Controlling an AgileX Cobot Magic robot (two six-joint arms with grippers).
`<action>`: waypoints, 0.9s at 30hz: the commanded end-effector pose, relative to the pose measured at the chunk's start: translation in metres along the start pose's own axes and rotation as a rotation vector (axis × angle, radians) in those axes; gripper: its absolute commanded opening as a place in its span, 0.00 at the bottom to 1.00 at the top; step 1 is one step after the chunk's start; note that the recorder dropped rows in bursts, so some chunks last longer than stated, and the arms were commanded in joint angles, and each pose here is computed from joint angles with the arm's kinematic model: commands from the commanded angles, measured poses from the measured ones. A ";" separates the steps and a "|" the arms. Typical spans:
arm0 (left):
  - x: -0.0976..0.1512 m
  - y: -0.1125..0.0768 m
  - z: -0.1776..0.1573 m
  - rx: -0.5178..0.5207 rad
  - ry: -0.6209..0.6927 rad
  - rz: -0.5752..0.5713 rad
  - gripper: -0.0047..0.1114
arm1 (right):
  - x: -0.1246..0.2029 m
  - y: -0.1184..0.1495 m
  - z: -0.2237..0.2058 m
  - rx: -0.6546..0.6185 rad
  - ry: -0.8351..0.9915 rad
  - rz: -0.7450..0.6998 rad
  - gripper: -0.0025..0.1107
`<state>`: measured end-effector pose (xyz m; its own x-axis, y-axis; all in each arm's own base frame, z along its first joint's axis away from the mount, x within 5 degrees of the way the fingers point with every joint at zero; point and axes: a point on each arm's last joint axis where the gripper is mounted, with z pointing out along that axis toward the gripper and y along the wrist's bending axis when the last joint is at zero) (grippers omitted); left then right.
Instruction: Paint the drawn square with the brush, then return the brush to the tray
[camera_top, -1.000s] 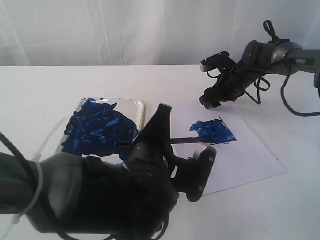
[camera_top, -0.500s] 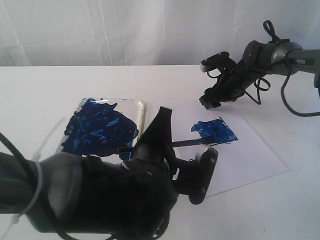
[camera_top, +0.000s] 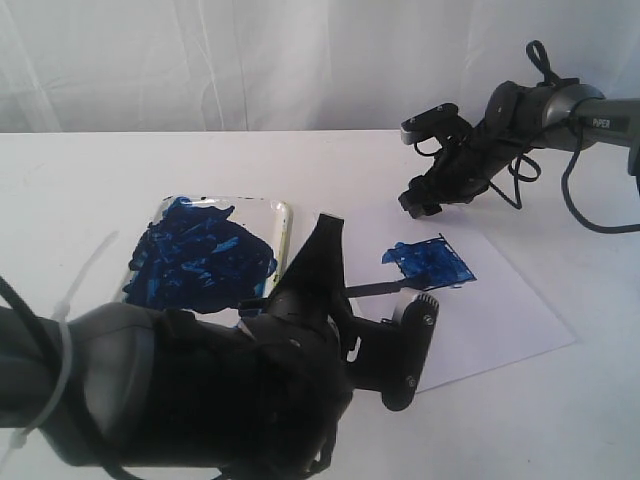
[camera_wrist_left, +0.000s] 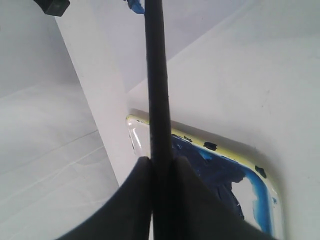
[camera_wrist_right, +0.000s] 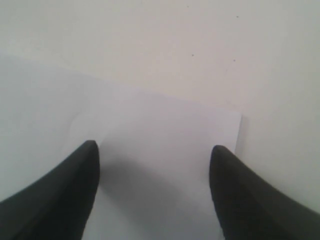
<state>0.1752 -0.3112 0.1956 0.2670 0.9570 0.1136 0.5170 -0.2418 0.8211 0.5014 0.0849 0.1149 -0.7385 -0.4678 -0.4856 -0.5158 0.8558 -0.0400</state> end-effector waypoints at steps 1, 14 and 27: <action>-0.001 -0.003 -0.003 0.020 -0.018 0.003 0.04 | 0.023 0.002 0.021 -0.019 0.120 -0.058 0.55; -0.007 -0.007 -0.010 0.021 -0.035 0.022 0.04 | 0.023 0.002 0.021 -0.019 0.120 -0.058 0.55; 0.006 0.019 -0.014 -0.258 0.101 -0.028 0.04 | 0.023 0.002 0.021 -0.018 0.119 -0.058 0.55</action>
<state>0.1772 -0.3116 0.2166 0.1927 0.9710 0.1414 0.3055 -0.1963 0.9317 0.5014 0.0849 0.1149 -0.7385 -0.4678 -0.4856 -0.5158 0.8558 -0.0400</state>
